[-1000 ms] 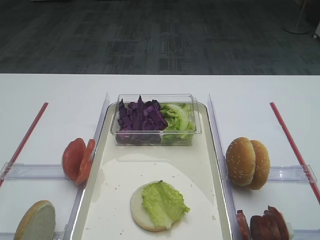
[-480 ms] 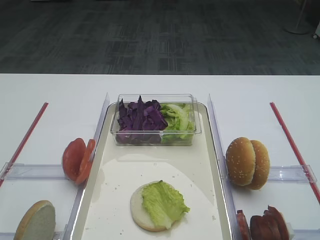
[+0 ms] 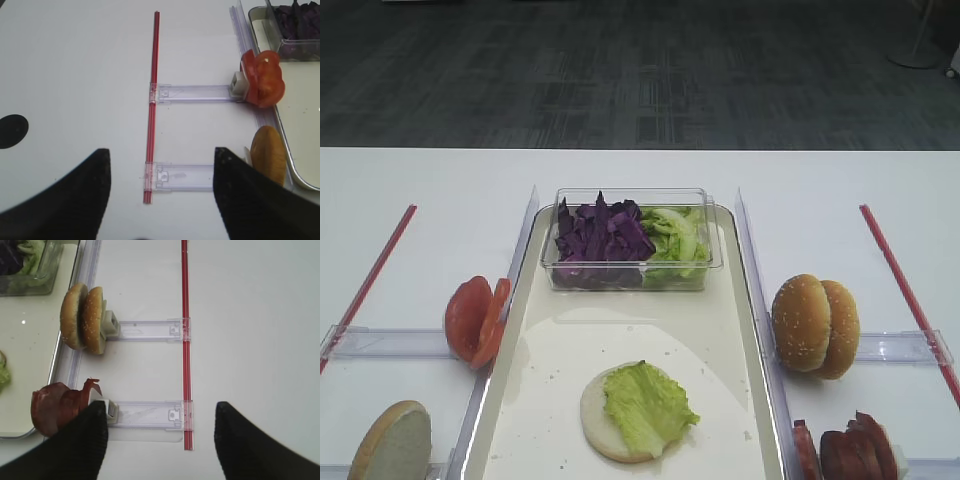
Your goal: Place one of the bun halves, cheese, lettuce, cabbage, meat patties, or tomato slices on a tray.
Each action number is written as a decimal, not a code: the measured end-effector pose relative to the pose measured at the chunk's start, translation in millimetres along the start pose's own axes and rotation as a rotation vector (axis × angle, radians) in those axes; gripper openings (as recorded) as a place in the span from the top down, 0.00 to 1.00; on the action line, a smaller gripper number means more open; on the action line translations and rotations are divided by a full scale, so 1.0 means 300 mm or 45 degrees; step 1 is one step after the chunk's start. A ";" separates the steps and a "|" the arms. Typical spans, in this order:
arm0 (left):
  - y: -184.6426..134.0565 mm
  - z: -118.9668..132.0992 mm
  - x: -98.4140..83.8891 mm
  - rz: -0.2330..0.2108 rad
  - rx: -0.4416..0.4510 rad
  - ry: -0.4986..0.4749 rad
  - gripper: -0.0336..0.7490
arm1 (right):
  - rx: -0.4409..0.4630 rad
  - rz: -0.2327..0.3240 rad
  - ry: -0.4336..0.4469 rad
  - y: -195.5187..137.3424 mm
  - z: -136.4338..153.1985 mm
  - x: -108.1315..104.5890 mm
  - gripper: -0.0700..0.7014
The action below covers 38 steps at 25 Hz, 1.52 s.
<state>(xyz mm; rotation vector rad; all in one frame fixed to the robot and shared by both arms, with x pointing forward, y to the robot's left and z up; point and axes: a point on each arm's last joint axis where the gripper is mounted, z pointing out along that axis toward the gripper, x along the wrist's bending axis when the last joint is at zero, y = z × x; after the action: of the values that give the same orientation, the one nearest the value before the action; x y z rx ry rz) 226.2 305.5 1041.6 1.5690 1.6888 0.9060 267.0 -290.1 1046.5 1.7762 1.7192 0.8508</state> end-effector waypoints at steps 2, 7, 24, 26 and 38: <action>0.000 0.000 0.000 0.000 0.000 0.000 0.42 | -0.032 -0.004 0.000 -0.008 -0.011 0.001 0.28; 0.000 0.000 0.000 0.000 0.000 0.000 0.42 | -0.092 -0.015 -0.001 -0.023 -0.032 0.003 0.28; 0.000 0.000 0.000 0.000 0.000 0.000 0.42 | -0.240 -0.035 -0.002 -0.061 -0.077 0.009 0.28; 0.000 0.000 0.000 0.000 0.000 0.000 0.42 | -0.266 -0.039 -0.001 -0.070 -0.085 0.010 0.28; 0.000 0.000 0.000 0.000 0.000 0.000 0.42 | -0.289 -0.050 -0.005 -0.079 -0.091 0.010 0.28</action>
<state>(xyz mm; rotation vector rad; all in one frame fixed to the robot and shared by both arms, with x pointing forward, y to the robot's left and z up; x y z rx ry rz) 226.2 305.5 1041.6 1.5690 1.6888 0.9060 230.9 -287.3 1047.3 1.5882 1.5810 0.9826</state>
